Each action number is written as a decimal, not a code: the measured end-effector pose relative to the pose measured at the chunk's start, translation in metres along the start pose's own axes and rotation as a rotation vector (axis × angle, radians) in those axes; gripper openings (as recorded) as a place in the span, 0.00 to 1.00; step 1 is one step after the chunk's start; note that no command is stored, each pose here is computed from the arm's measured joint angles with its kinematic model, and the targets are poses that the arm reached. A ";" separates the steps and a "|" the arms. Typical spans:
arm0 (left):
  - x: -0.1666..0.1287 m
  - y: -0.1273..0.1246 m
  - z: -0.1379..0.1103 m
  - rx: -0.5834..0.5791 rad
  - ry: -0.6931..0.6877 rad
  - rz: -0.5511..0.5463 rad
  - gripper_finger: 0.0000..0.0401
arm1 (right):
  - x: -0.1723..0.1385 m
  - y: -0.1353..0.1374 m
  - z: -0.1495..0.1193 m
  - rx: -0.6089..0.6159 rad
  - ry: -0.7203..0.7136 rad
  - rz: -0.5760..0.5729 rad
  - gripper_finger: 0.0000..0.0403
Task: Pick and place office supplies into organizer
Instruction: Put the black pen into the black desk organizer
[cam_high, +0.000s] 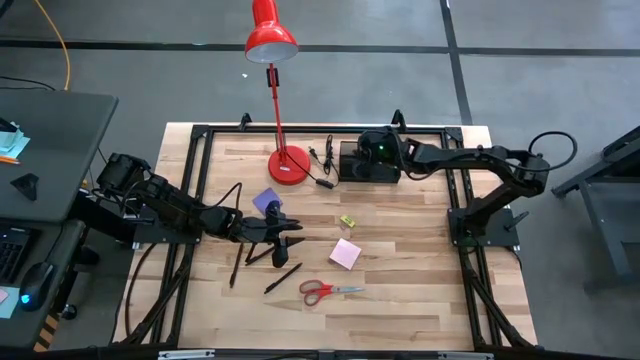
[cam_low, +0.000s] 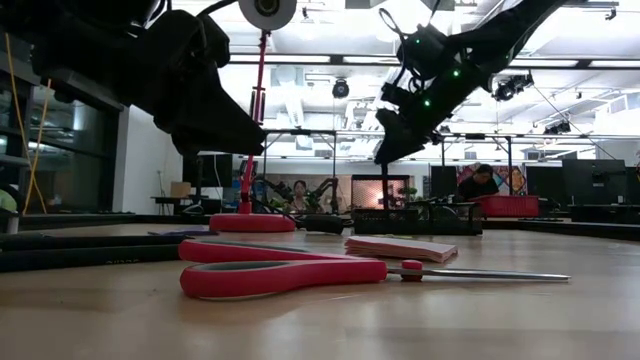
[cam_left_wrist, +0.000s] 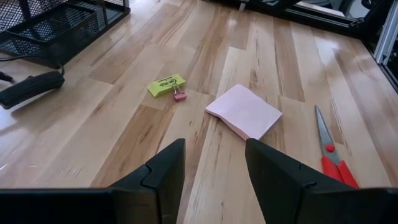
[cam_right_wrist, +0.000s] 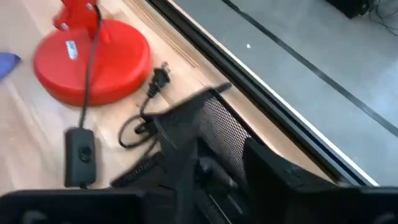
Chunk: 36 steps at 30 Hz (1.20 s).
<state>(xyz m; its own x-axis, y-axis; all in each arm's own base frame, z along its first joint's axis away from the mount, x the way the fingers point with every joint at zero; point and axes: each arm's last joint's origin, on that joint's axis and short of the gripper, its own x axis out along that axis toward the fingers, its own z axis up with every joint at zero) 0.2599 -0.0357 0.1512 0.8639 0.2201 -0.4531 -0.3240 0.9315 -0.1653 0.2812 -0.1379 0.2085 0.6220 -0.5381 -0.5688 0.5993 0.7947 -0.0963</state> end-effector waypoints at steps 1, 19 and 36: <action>0.000 0.000 0.000 0.003 0.002 0.001 0.40 | -0.001 0.003 0.002 0.000 -0.021 0.009 0.36; 0.000 0.003 -0.007 0.073 0.066 0.027 0.40 | -0.030 0.083 0.007 -0.141 -0.194 0.258 0.48; -0.032 -0.017 -0.033 -0.076 -0.241 0.109 0.40 | -0.046 0.163 -0.048 -0.409 -0.230 0.805 0.43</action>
<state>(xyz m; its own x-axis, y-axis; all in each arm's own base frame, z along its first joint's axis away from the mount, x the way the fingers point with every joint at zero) 0.2253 -0.0676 0.1397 0.8862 0.3891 -0.2514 -0.4404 0.8759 -0.1968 0.3263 0.0296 0.1799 0.8840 0.2107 -0.4172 -0.2529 0.9663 -0.0479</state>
